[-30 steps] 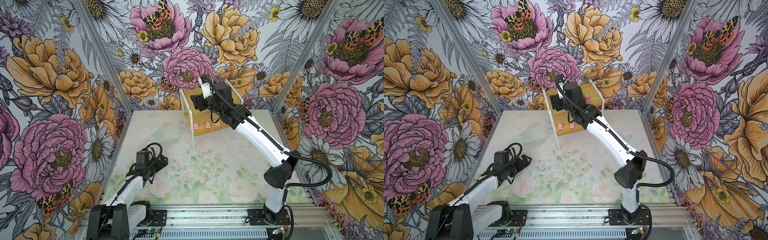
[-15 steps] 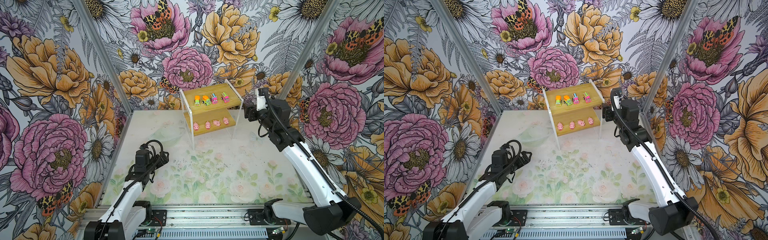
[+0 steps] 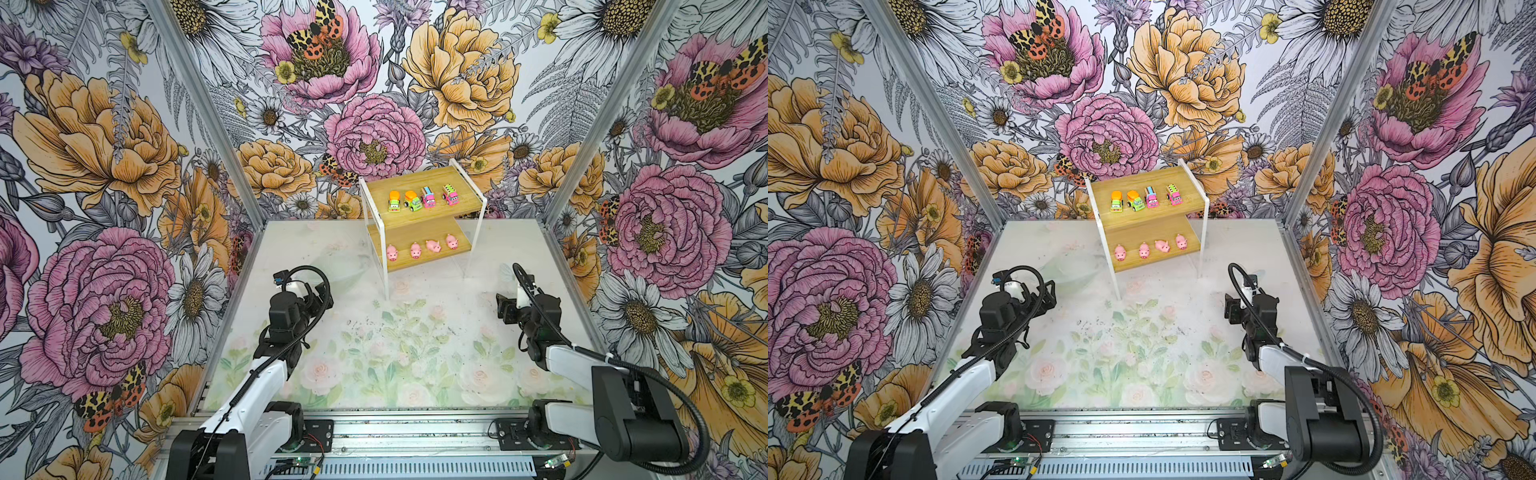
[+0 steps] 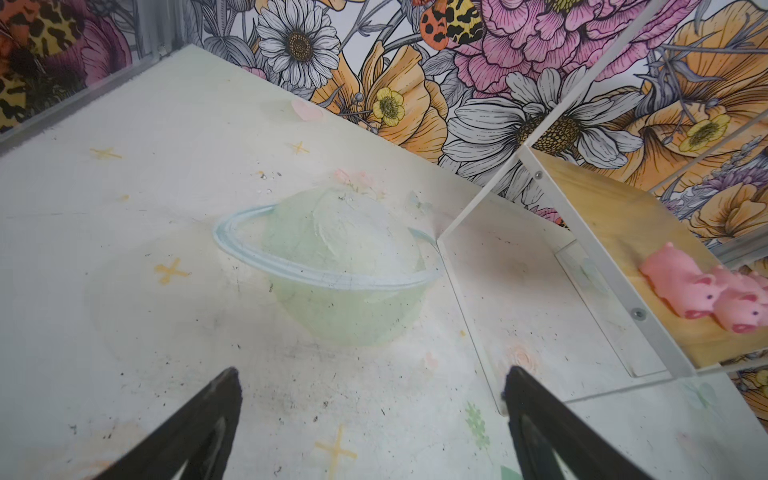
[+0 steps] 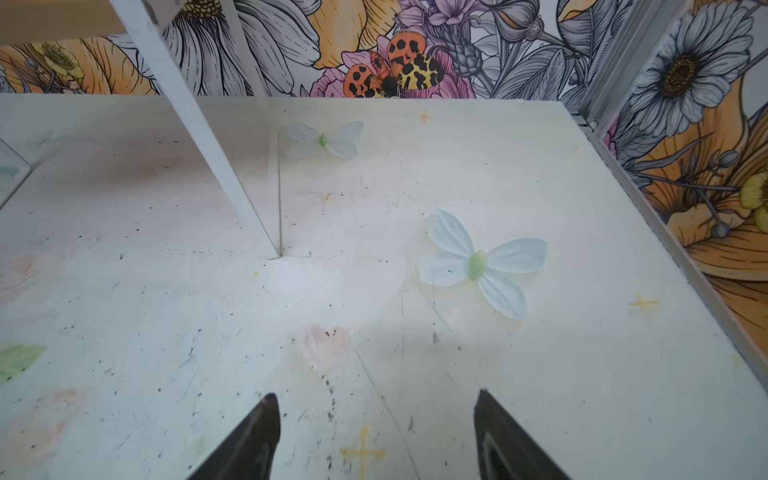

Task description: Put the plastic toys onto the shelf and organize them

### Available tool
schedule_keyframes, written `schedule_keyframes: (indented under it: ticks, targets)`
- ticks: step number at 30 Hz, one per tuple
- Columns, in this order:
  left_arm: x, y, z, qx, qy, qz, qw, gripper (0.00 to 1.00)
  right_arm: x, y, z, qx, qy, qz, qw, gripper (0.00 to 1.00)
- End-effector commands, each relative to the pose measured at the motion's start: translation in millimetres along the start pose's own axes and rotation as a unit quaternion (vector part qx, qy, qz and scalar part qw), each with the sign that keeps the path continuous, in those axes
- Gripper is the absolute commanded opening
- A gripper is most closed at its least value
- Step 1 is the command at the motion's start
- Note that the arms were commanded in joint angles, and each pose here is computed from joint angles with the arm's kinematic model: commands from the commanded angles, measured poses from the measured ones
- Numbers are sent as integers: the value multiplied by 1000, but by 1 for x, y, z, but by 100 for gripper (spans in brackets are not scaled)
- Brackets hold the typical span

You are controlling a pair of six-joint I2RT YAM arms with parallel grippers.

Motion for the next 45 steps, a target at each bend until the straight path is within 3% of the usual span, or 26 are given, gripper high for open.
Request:
schedule_keyframes:
  ticks: [1, 6, 12, 20, 23, 25, 29, 32, 45]
  targets:
    - [-23, 4, 6, -29, -51, 51, 997, 99, -31, 4, 10, -28, -112, -8, 993, 74]
    - [-30, 5, 10, -41, -50, 97, 993, 99, -30, -1, 26, -4, -94, 1, 996, 74]
    - [-20, 14, 12, -78, -87, 157, 981, 99, -32, -1, 32, 1, -69, 1, 998, 74]
    - [8, 18, 56, -64, -86, 209, 972, 99, -32, 0, 33, 2, -67, 0, 998, 77]
    - [15, 30, 67, -53, -89, 184, 977, 99, -32, 0, 33, 3, -67, 0, 998, 79]
    - [15, 35, 69, -53, -59, 174, 982, 99, -31, 0, 33, 4, -66, 0, 998, 81]
    - [14, 41, 69, -69, -71, 158, 982, 99, -32, 0, 34, 4, -66, 0, 998, 85]
    - [14, 42, 68, -70, -74, 156, 983, 99, -31, 0, 33, 5, -66, 0, 998, 99]
    - [15, 43, 66, -71, -78, 153, 983, 99, -32, 0, 33, 5, -68, -1, 998, 99]
Point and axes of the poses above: each gripper's point midway between its finger pads, its own z axis out along the fingers, its own y axis along the line the jaws close on, x = y × z, the point moved 7 cm from there along -z, back along the fingers, and after that the axes turned 15 degrees about z, right-handed, at the moved point
